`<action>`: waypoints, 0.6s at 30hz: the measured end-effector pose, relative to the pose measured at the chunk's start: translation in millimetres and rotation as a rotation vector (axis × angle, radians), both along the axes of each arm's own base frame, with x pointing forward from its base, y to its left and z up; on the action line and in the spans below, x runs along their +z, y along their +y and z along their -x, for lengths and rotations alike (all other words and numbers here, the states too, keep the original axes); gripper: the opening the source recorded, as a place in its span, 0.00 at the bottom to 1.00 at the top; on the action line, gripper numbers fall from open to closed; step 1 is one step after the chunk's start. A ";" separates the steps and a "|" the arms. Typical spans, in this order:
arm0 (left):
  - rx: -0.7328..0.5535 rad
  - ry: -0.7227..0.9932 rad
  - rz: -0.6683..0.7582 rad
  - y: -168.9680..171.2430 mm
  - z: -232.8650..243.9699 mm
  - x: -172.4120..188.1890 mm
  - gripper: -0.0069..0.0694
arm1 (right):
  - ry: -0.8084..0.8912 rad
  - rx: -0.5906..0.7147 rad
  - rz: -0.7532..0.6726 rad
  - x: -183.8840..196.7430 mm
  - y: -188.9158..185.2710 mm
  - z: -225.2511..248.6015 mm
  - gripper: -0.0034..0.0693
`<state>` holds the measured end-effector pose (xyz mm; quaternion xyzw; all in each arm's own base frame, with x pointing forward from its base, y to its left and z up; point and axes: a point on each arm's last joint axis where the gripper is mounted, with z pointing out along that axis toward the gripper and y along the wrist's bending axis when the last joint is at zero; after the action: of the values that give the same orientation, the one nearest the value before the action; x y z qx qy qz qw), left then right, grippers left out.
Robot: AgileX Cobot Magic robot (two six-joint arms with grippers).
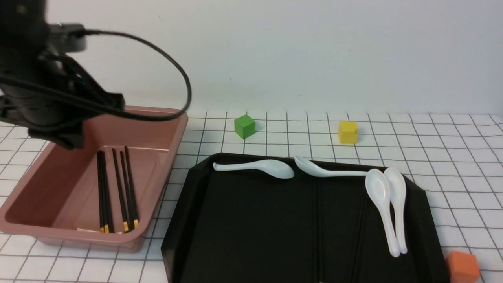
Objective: On white black tablecloth take chopsticks from black tray and put them in box.
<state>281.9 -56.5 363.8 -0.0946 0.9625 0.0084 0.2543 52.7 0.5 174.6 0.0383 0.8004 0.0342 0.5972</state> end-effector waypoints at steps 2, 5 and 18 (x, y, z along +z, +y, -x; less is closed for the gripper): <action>-0.013 -0.086 0.044 4.8 27.1 12.9 0.07 | 0.000 0.000 0.000 0.0 0.0 0.0 0.38; -0.038 -0.211 0.128 11.6 72.2 11.1 0.07 | 0.000 0.000 0.000 0.0 0.0 0.0 0.38; -0.105 -0.841 0.412 33.5 194.2 -56.7 0.07 | 0.000 0.000 0.000 0.0 0.0 0.0 0.38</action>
<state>87.7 -23.0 307.1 -0.0894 0.7610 -0.2346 0.5983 52.7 0.5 174.6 0.0383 0.8004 0.0342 0.5972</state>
